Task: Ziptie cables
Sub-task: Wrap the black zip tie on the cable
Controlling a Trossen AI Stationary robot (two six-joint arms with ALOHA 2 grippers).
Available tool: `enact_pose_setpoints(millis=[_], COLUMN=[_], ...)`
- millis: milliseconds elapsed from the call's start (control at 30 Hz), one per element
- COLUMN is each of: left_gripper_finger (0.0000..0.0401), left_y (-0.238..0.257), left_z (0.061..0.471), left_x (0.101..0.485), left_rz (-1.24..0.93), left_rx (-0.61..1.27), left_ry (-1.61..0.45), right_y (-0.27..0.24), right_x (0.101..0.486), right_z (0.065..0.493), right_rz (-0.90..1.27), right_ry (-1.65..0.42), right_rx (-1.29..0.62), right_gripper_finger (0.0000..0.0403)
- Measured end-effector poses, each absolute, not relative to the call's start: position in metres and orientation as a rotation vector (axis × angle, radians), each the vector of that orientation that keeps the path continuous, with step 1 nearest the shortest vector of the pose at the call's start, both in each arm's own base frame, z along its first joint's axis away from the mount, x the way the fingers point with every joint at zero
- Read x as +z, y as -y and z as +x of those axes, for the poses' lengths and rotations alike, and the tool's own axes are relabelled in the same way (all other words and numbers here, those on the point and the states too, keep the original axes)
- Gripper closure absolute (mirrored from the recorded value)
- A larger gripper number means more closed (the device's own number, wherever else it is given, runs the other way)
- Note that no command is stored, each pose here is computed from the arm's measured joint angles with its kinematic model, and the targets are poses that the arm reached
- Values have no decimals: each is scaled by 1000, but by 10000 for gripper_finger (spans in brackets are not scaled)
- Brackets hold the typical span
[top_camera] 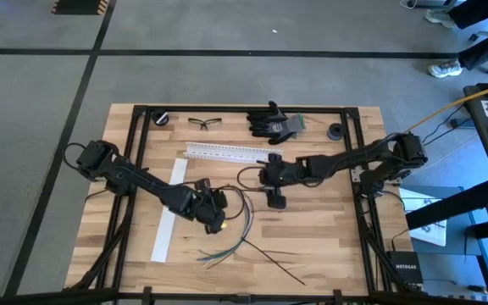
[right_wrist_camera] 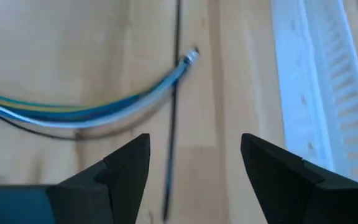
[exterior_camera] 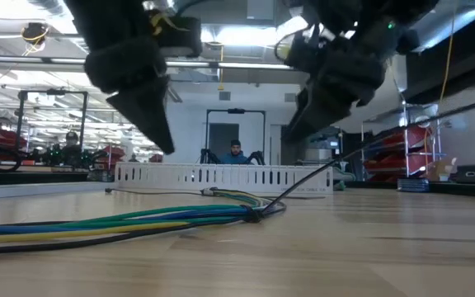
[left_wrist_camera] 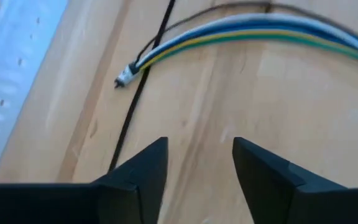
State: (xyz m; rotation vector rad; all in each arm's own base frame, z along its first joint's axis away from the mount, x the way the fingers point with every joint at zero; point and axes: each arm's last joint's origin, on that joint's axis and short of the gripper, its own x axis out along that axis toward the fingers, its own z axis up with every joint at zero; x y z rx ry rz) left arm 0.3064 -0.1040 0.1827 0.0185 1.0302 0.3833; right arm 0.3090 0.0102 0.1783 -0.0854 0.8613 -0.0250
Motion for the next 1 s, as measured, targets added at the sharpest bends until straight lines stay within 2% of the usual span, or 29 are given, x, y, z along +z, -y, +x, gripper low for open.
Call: enact_pose_setpoints(millis=[167,367,800,1000], left_gripper_finger=[195,176,203,215], left_y=[84,73,59,59], left_z=[291,274,254,257], left_x=[174,168,143,145], left_rz=[0,-71,-127,-135], left_rx=[421,383,392,386], left_ry=[-1051,-890,-780,-753], right_y=[0,0,0,0], right_x=[171,171,168,143], right_z=[301,301,302,284], right_rz=[-30,-4,-119,-115], right_ry=[-962,-957,-954,-1012], right_rx=[-3,-6,84,87], right_gripper_finger=[157,132,126,126])
